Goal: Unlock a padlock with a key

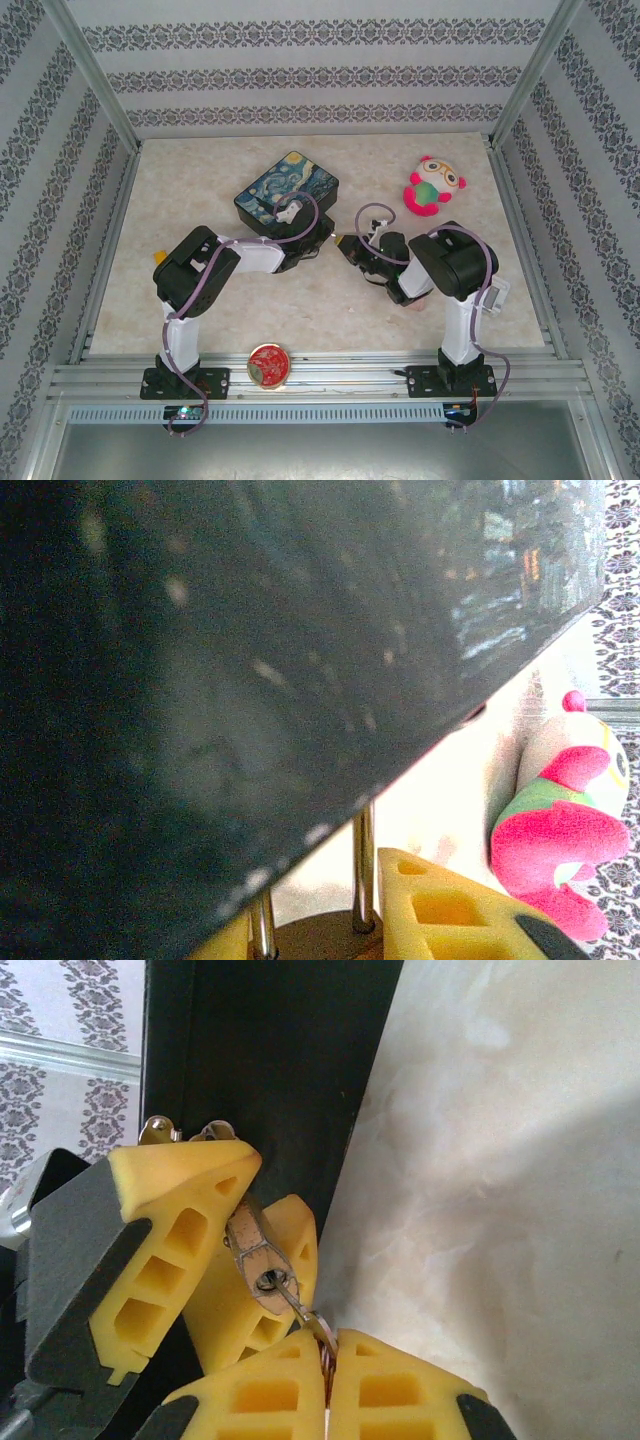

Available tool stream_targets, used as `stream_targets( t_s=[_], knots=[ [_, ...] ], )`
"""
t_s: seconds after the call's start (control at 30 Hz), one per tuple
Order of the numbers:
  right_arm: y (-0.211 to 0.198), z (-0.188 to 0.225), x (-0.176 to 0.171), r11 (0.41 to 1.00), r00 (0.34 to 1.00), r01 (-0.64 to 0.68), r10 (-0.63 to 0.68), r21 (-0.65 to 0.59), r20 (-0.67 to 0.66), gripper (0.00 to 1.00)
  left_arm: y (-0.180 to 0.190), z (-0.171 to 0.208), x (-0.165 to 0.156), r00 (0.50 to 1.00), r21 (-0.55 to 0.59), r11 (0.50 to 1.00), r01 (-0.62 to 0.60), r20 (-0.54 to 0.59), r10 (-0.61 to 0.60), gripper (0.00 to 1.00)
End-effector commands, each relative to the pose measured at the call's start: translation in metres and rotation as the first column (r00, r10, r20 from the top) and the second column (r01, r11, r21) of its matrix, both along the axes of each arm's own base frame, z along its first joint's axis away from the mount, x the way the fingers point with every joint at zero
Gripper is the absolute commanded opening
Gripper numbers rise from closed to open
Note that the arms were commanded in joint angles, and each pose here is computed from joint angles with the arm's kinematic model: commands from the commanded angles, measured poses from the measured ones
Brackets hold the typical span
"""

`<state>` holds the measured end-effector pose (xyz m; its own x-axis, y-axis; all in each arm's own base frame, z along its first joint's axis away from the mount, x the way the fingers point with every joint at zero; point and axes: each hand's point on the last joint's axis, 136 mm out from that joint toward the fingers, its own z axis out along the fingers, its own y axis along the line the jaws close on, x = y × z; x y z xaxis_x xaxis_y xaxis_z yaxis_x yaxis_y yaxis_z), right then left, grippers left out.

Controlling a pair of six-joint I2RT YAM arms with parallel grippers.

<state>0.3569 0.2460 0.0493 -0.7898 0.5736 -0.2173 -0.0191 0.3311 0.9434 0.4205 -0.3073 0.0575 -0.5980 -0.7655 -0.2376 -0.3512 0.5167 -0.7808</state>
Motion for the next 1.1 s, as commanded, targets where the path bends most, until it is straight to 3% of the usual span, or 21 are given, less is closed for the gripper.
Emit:
stream_targets(
  t_s=[0.0, 1.07],
  knots=[
    [0.023, 0.04, 0.005, 0.989, 0.981, -0.134, 0.124, 0.06, 0.147, 0.0, -0.046, -0.037, -0.062, 0.952, -0.144, 0.971, 0.192, -0.213, -0.22, 0.06],
    [0.028, 0.073, -0.005, 0.984, 0.951, -0.179, 0.167, 0.023, 0.261, 0.0, -0.048, -0.028, -0.068, 0.94, -0.139, 0.957, 0.255, -0.195, -0.279, 0.06]
  ],
)
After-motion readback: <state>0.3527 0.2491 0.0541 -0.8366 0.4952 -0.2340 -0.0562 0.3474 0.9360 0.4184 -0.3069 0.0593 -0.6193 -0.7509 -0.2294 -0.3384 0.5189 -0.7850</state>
